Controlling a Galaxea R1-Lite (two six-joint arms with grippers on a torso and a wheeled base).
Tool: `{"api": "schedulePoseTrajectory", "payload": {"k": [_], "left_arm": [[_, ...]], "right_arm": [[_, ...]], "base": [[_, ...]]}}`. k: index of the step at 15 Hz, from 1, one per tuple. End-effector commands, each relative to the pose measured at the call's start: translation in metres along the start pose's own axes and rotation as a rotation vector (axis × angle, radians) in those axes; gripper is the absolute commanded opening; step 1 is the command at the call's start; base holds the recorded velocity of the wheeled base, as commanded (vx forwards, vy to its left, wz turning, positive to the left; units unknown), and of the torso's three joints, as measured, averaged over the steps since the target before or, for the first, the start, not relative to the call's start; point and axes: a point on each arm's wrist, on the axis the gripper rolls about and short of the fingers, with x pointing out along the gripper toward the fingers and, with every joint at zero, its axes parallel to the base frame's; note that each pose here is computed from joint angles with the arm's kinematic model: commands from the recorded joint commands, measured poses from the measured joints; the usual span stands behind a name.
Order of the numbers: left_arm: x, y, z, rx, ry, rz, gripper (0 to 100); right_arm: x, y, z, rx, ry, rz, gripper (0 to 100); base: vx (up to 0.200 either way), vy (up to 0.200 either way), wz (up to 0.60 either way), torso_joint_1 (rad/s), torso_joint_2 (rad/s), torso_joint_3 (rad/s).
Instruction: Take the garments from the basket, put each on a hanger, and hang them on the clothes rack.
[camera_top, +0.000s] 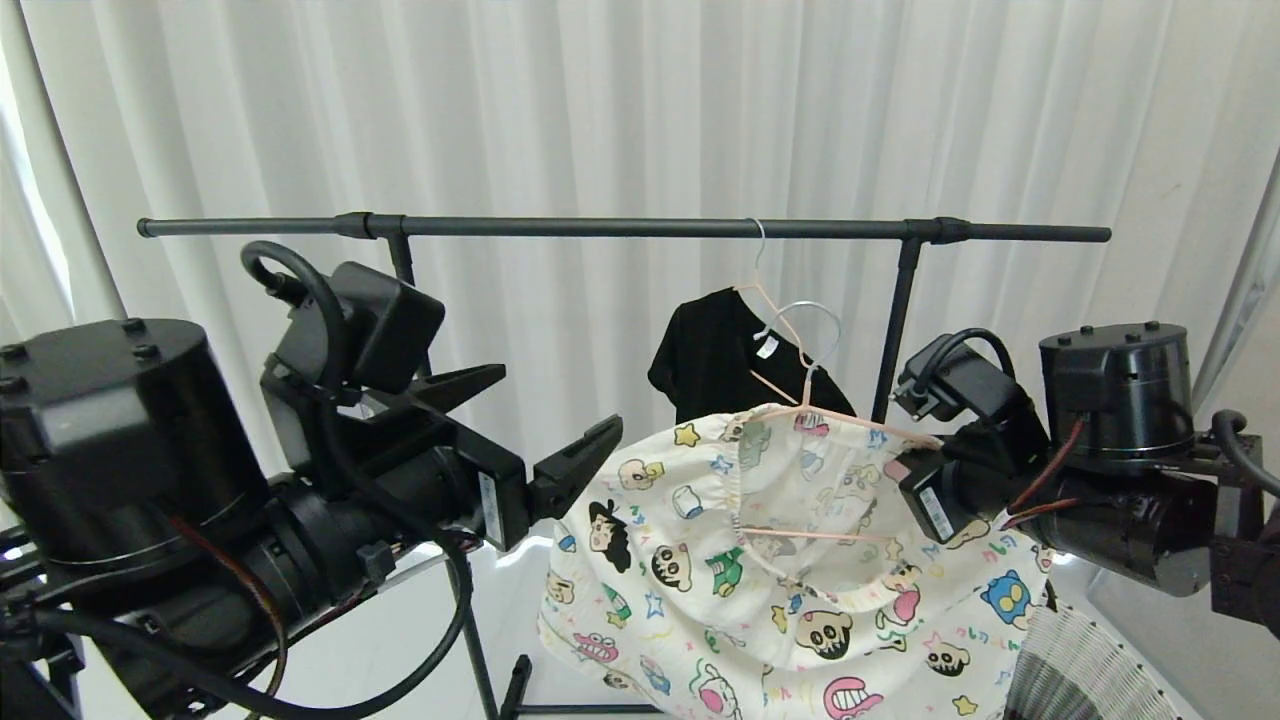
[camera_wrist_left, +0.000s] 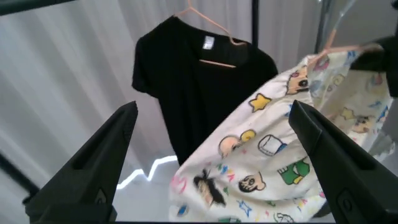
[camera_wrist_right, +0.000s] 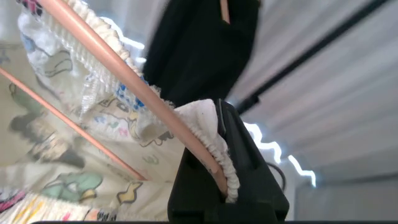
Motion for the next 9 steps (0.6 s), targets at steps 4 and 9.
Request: {"api": "schedulePoseTrajectory", "payload": {"k": [4,9], "left_arm": [[-0.063,0.028,0.006,-0.157,0.1,0.146,100],[-0.082,0.048,-0.027,-0.159,0.241,0.362,100]], "right_arm": [[-0.025,-0.02,-0.019,0.01,0.109,-0.077,0],[-0.068,-0.034,-0.057,0.034,0.184,-0.163,0]], "base": [[0.0,0.0,0.0,0.0,0.0,0.0],[0.0,0.0,0.0,0.0,0.0,0.0]]}}
